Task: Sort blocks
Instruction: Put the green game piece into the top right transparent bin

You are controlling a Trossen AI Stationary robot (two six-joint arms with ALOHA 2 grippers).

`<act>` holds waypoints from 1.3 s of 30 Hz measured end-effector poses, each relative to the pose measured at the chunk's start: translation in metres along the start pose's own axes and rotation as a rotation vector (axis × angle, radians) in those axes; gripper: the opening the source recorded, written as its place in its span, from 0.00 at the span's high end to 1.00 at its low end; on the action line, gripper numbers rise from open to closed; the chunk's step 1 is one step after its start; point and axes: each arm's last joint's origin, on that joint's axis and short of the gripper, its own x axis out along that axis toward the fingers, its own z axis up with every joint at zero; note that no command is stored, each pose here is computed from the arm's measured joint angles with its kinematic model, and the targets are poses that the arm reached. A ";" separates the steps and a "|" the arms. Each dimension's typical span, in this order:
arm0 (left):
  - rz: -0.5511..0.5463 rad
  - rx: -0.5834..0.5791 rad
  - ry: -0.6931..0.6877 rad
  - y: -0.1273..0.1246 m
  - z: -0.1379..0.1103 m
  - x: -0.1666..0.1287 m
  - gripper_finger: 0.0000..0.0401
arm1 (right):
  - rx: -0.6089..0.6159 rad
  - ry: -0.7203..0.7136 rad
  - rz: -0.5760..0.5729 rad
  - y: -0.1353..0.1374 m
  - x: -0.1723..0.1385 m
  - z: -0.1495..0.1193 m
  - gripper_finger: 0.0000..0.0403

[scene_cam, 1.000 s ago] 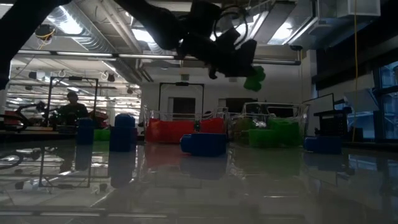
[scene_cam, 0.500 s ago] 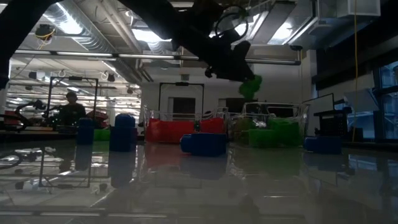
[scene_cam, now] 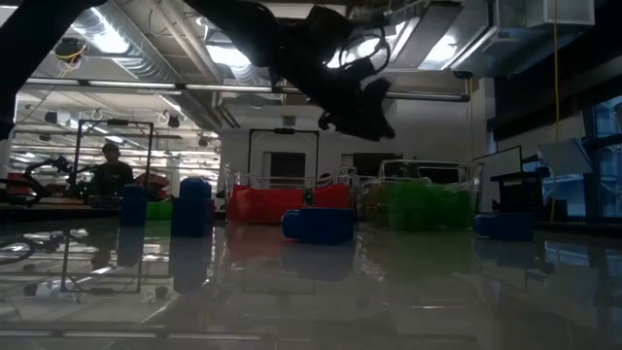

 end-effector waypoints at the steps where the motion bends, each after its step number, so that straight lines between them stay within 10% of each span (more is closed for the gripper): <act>1: 0.000 0.012 0.027 0.001 -0.001 -0.003 0.51 | -0.002 0.003 0.004 0.000 0.000 0.000 0.28; 10: 0.208 0.152 0.233 0.016 0.035 -0.100 0.51 | -0.014 0.020 0.025 0.003 0.000 -0.002 0.28; 18: 0.584 -0.005 0.463 0.063 0.028 -0.184 0.51 | -0.009 0.015 0.020 0.002 0.000 -0.002 0.28; 39: 0.763 -0.072 0.880 0.112 -0.112 -0.167 0.51 | -0.004 0.011 0.014 0.001 0.000 -0.001 0.28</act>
